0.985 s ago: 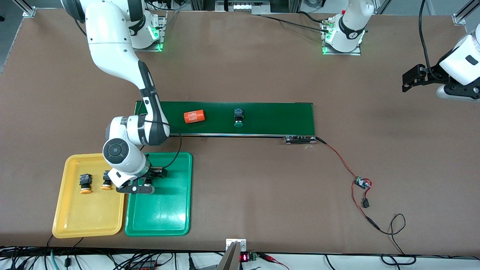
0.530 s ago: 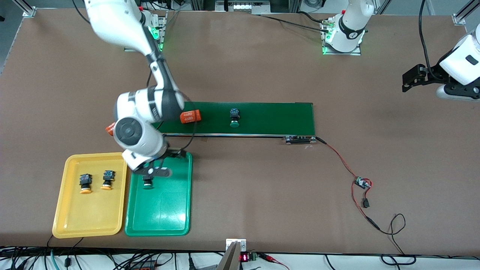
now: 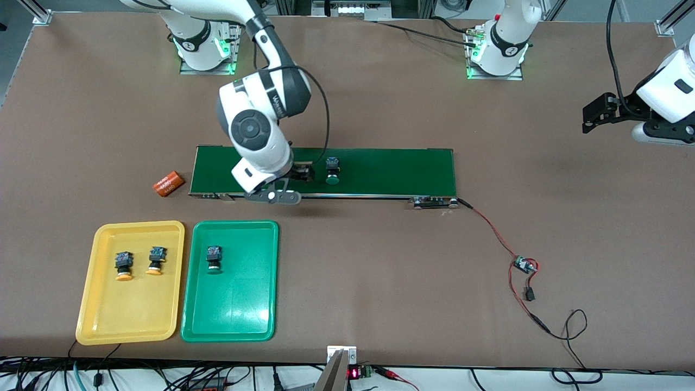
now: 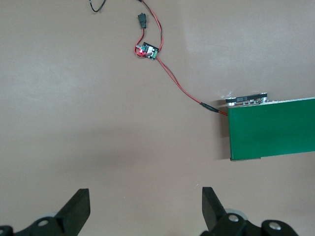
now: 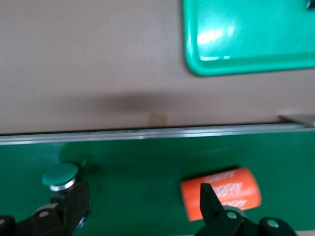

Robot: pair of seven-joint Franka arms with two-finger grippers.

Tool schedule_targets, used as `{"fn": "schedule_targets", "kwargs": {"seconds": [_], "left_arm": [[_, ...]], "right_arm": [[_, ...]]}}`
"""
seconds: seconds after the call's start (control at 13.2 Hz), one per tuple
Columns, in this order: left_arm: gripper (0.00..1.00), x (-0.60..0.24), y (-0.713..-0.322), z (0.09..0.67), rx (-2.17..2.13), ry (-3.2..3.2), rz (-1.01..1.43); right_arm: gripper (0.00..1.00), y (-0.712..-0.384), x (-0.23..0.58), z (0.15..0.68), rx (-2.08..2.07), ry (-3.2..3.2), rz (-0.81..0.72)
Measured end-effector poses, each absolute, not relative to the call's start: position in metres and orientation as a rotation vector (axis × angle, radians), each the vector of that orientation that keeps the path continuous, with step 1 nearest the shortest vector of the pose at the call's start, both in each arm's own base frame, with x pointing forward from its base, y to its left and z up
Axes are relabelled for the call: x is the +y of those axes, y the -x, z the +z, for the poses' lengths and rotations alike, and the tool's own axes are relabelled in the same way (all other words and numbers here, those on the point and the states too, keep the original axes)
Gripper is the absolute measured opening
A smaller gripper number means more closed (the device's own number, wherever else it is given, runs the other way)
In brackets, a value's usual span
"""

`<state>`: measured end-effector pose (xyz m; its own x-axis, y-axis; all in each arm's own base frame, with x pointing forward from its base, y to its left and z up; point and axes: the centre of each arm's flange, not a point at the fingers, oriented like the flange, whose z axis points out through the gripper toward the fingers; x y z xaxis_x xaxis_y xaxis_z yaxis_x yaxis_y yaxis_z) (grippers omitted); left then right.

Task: Sort buttons by color to trays
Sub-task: 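Move the right gripper back over the second green button on the belt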

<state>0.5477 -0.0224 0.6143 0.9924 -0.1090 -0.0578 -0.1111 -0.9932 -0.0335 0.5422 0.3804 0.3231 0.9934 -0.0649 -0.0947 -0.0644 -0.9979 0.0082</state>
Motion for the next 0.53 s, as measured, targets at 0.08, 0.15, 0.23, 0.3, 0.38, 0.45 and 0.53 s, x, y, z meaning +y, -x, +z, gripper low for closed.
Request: {"fn": "schedule_targets", "kwargs": {"seconds": [0.08,0.15,0.23,0.3,0.38,0.45,0.53], "left_arm": [[1.00,-0.022,-0.548,0.614,0.171,3.099,0.086],[1.00,-0.023,-0.548,0.614,0.172,3.099,0.086],[1.00,-0.023,-0.548,0.615,0.173,3.099,0.086],[1.00,-0.023,-0.548,0.615,0.174,3.099,0.086],[1.00,-0.024,-0.548,0.615,0.174,3.099,0.086],[1.00,-0.024,-0.548,0.615,0.174,3.099,0.086],[1.00,-0.024,-0.548,0.615,0.175,3.099,0.086]], "right_arm": [[1.00,-0.532,0.387,0.319,-0.108,-3.133,-0.142],[1.00,-0.522,0.394,0.316,-0.113,-3.133,-0.138],[1.00,-0.514,0.401,0.315,-0.109,-3.134,-0.136],[1.00,-0.507,0.407,0.315,-0.105,-3.135,-0.135],[1.00,-0.502,0.414,0.315,-0.094,-3.136,-0.132],[1.00,-0.498,0.419,0.315,-0.084,-3.137,-0.128],[1.00,-0.496,0.422,0.315,-0.074,-3.139,-0.123]]}}
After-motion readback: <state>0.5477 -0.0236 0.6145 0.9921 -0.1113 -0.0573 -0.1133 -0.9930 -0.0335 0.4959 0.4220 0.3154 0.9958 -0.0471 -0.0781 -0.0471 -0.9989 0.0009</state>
